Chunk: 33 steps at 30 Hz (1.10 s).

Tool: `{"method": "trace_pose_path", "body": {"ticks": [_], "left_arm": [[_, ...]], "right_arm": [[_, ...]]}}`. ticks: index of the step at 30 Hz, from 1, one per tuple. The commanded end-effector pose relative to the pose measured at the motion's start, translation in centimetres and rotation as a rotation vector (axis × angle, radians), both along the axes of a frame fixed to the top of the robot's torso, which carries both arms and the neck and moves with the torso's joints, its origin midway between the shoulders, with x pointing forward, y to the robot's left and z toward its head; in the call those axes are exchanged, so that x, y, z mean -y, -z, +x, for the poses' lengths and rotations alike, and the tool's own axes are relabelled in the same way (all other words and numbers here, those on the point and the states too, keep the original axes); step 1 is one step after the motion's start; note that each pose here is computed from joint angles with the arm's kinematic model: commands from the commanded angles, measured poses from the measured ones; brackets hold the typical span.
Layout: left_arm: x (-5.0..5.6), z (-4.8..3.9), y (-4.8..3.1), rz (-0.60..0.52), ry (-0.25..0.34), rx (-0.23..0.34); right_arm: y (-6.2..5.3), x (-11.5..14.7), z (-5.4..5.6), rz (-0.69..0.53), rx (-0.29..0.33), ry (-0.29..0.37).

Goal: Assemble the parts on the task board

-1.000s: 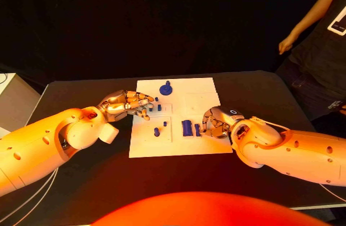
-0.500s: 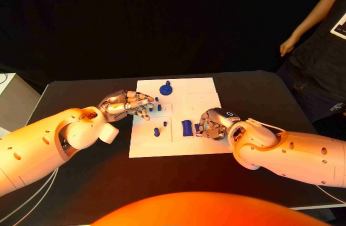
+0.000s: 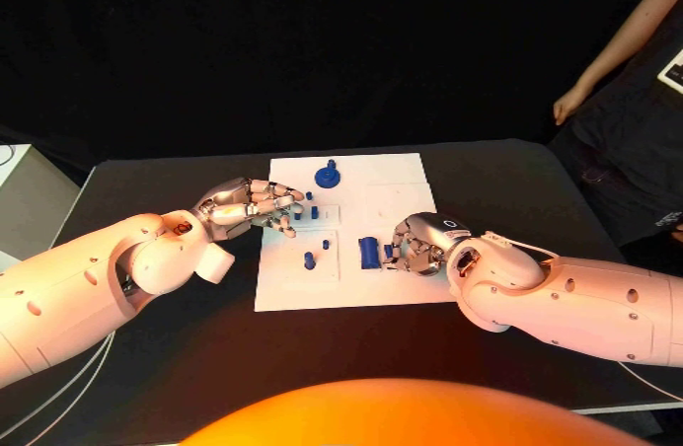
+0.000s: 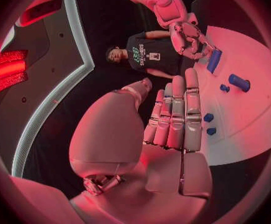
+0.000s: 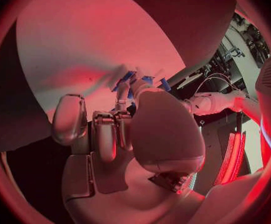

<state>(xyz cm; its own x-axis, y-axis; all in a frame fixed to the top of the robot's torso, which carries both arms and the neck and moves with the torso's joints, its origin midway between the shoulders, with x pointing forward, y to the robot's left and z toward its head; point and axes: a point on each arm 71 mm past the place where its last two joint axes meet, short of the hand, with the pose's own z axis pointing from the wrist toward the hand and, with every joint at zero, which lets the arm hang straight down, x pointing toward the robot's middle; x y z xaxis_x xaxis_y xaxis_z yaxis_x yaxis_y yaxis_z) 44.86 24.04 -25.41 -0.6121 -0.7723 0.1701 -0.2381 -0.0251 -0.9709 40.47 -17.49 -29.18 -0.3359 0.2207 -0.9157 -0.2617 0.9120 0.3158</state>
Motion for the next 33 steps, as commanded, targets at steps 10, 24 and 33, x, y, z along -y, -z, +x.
{"method": "trace_pose_path", "body": {"ticks": [10,24,33], "left_arm": [[0.2,-0.04,-0.04,-0.013,0.015,0.005],[0.0,0.26,0.15,-0.015,-0.014,0.013],[-1.1,1.17,0.52,-0.014,-0.134,0.041]], "right_arm": [[-0.8,0.2,-0.6,0.11,0.104,-0.018],[-2.5,1.9,-0.2,0.351,0.216,0.03],[-2.9,4.4,3.0,0.604,0.082,0.194]]}}
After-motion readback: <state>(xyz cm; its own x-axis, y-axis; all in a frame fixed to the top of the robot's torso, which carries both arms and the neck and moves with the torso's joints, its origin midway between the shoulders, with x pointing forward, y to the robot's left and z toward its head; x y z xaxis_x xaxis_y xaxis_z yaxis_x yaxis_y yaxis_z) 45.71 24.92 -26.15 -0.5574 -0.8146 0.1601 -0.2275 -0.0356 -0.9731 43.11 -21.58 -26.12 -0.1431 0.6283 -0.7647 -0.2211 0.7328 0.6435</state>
